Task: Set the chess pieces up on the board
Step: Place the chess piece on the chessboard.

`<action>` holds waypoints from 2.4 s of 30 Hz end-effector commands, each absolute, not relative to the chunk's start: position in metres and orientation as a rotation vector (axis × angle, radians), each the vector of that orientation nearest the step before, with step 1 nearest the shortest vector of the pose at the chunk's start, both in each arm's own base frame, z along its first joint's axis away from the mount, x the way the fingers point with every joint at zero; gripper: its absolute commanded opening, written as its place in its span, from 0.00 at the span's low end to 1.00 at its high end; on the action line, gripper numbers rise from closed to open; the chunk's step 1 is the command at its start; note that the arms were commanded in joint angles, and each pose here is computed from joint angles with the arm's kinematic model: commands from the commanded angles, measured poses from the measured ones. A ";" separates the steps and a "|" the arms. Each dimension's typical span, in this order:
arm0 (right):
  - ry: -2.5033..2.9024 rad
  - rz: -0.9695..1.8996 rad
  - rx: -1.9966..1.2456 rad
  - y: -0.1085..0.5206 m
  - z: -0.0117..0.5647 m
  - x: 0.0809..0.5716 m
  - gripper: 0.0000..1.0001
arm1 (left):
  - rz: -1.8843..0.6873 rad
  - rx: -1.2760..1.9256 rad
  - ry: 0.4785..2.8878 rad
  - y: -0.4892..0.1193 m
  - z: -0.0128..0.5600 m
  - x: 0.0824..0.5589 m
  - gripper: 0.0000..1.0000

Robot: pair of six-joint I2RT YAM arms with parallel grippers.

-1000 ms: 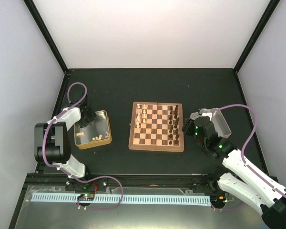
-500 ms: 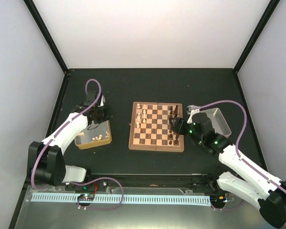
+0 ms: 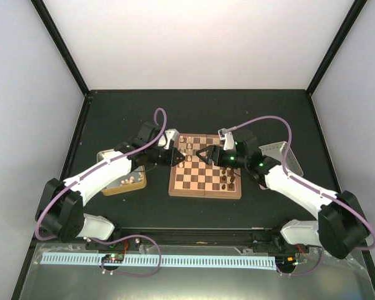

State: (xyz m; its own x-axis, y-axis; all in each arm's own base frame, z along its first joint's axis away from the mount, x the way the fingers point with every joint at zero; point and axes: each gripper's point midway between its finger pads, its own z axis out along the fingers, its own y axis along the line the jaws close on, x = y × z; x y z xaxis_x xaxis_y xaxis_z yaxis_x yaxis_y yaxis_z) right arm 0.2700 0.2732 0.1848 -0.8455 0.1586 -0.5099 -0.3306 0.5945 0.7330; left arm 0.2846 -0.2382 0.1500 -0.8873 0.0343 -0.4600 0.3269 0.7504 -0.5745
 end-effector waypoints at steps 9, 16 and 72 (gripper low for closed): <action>2.350 1.496 -0.176 0.307 0.176 0.260 0.50 | -1.207 0.714 2.297 -0.315 0.185 0.250 0.09; 2.333 1.560 -0.102 0.307 0.177 0.258 0.24 | -1.215 0.725 2.259 -0.317 0.192 0.250 0.09; 2.046 1.825 0.470 0.283 0.257 0.274 0.05 | -1.374 0.464 1.868 -0.319 0.268 0.248 0.26</action>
